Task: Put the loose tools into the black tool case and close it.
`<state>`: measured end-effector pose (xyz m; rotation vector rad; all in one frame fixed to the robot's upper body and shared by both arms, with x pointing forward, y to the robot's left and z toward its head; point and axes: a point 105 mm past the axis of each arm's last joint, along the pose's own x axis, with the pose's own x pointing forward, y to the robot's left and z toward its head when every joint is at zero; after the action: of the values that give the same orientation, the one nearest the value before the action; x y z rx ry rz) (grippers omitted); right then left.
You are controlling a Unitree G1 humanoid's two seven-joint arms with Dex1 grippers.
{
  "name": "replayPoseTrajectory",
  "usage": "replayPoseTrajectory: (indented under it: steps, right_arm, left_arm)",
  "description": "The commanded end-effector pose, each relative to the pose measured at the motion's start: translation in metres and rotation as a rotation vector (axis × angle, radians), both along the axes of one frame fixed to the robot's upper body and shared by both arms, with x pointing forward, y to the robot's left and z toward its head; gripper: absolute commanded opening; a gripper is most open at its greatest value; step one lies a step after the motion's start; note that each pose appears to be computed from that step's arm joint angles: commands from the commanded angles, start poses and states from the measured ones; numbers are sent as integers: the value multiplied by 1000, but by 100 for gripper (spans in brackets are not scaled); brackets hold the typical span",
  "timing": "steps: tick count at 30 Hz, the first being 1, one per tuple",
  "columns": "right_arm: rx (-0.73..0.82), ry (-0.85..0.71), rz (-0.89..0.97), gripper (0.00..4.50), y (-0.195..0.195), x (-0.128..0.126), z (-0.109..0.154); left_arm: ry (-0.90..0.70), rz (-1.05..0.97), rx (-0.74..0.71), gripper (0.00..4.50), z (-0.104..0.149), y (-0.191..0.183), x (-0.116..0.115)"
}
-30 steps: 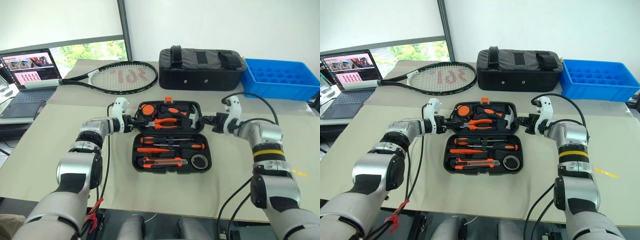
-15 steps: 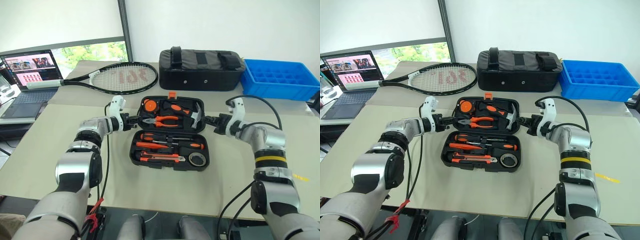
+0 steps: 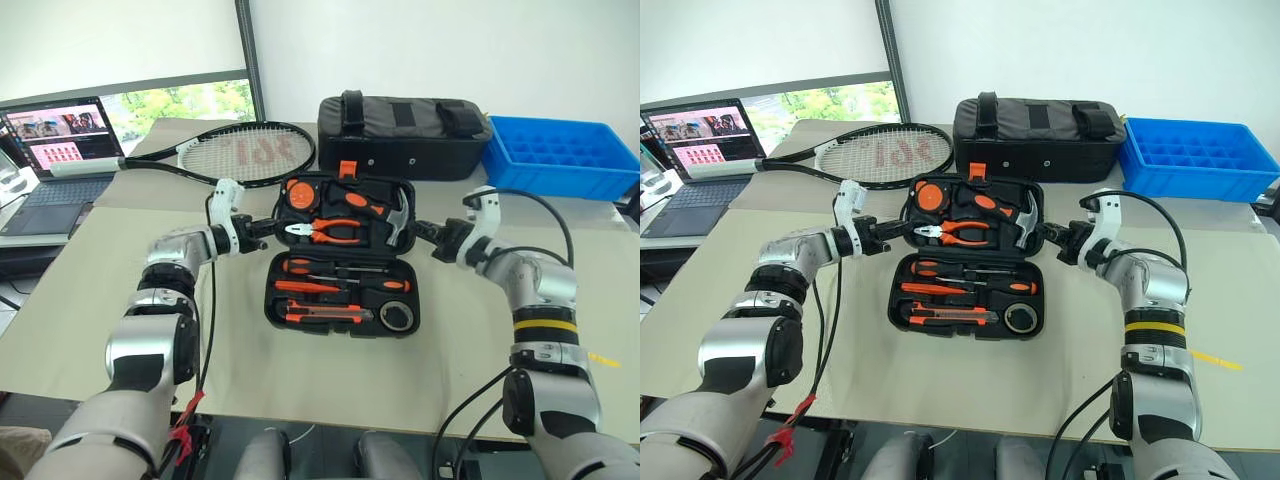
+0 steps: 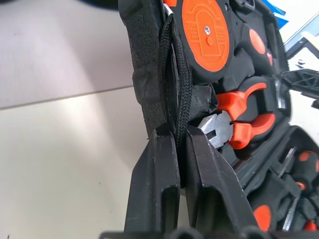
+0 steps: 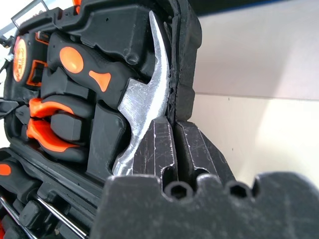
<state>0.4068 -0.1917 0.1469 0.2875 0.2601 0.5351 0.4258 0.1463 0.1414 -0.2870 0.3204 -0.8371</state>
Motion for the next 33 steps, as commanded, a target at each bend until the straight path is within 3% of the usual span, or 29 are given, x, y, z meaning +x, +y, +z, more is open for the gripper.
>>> replayPoseTrajectory:
  steps: [1, 12, 17, 26, 33]
  right_arm:
    - [13, -124, 32, 0, 5, 0, 28]
    - [19, -136, 34, 0, 7, -1, 29]
    - [23, -174, 42, 0, 7, -5, 34]
    - [-107, -474, 142, 0, 8, -37, 49]
    - [-404, -805, 187, 0, 3, -59, 51]
  left_arm:
    - [-102, -46, -80, 3, 37, -1, -1]
    - [1, -62, -68, 3, 18, 4, -7]
    - [-51, -25, -34, 3, 17, 6, -2]
    - [-476, -33, 210, 3, 19, 4, -15]
    - [-912, -77, 473, 3, 20, -1, -46]
